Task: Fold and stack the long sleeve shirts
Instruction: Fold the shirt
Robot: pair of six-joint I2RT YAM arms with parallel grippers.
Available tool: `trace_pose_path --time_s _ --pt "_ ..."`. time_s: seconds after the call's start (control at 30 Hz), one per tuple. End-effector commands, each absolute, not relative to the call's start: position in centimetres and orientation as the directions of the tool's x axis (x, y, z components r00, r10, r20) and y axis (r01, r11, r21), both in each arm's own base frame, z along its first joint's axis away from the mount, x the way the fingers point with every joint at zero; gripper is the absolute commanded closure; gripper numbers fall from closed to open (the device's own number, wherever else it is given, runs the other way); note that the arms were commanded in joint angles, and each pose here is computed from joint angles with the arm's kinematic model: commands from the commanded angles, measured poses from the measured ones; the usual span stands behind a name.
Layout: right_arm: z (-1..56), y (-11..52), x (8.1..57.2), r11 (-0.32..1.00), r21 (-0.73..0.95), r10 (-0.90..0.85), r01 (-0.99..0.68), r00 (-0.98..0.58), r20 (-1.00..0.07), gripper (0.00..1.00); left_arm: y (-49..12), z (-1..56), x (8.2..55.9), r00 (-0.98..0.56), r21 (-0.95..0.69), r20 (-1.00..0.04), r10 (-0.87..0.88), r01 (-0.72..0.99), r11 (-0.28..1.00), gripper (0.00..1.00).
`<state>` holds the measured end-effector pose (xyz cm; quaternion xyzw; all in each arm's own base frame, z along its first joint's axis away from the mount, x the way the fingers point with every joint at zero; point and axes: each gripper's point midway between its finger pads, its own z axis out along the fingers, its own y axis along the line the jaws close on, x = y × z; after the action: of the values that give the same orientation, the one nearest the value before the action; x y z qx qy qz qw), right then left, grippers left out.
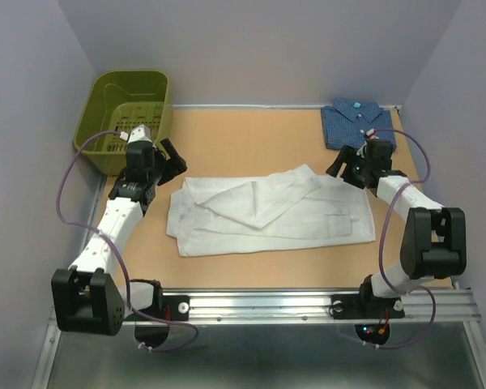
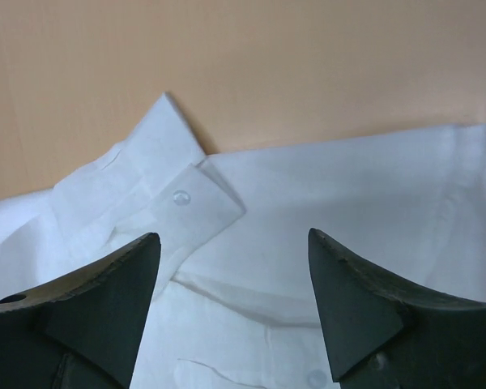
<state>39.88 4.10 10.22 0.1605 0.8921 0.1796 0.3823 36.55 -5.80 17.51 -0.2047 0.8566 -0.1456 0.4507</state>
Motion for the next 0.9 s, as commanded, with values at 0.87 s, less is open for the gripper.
trace_pose_path --time_s 0.87 --pt "5.8 13.2 43.7 0.854 0.44 0.091 -0.279 -0.752 -0.653 0.36 -3.4 20.6 34.7 -0.319 -0.291 -0.896 -0.31 -0.106 0.951 0.01"
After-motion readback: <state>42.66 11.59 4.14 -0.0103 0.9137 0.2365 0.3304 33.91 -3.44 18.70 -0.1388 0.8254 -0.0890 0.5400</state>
